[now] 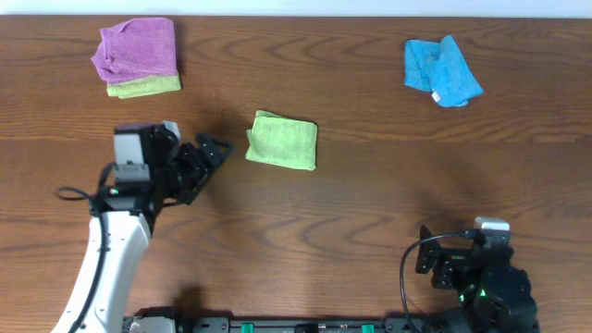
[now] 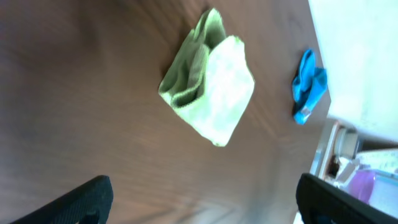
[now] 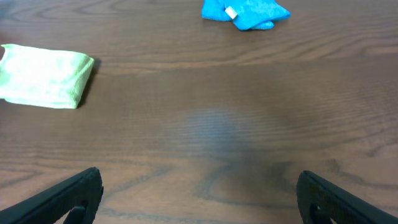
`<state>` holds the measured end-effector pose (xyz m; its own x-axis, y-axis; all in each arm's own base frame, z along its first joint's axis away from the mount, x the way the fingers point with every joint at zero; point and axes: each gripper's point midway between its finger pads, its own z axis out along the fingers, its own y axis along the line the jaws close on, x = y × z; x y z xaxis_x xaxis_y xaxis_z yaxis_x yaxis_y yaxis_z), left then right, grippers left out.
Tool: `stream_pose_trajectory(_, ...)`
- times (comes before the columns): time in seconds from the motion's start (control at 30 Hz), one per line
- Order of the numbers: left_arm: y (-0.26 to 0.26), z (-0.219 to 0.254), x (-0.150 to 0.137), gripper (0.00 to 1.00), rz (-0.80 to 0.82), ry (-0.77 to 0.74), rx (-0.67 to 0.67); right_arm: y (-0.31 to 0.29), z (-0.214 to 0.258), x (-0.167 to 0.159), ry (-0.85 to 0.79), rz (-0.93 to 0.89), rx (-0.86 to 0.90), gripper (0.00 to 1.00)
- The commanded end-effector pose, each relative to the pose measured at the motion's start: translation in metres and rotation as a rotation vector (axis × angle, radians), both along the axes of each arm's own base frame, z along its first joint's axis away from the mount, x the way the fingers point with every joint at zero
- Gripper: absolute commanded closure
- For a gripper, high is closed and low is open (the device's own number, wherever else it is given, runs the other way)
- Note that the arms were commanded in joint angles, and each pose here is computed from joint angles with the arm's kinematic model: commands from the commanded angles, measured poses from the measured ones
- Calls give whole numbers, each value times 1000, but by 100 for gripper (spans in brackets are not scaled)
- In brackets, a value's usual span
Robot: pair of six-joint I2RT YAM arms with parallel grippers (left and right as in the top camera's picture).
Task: Fold the cloth
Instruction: 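Retract the right arm to rest and bring the left gripper to the cloth, then grasp the folded green cloth with the left gripper and lift it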
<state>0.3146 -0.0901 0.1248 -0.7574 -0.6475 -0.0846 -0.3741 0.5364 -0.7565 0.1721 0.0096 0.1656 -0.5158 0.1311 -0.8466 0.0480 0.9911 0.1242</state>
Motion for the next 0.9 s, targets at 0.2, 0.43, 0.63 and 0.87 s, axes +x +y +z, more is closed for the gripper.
stream_pose_trajectory(0.2, -42, -57, 9, 5, 43, 140, -139, -4, -1, 0, 0, -28, 5, 1)
stream_pose_trajectory(0.43, -53, -78, 33, 5, 95, 149, -203, -4, -1, 0, 0, -28, 5, 1)
stream_pose_trajectory(0.63, -52, -97, 38, 5, 123, 177, -204, -4, -1, 0, 0, -28, 5, 1)
stream_pose_trajectory(0.87, -51, -104, 46, 4, 154, 169, -212, -4, -1, 0, 0, -28, 5, 1)
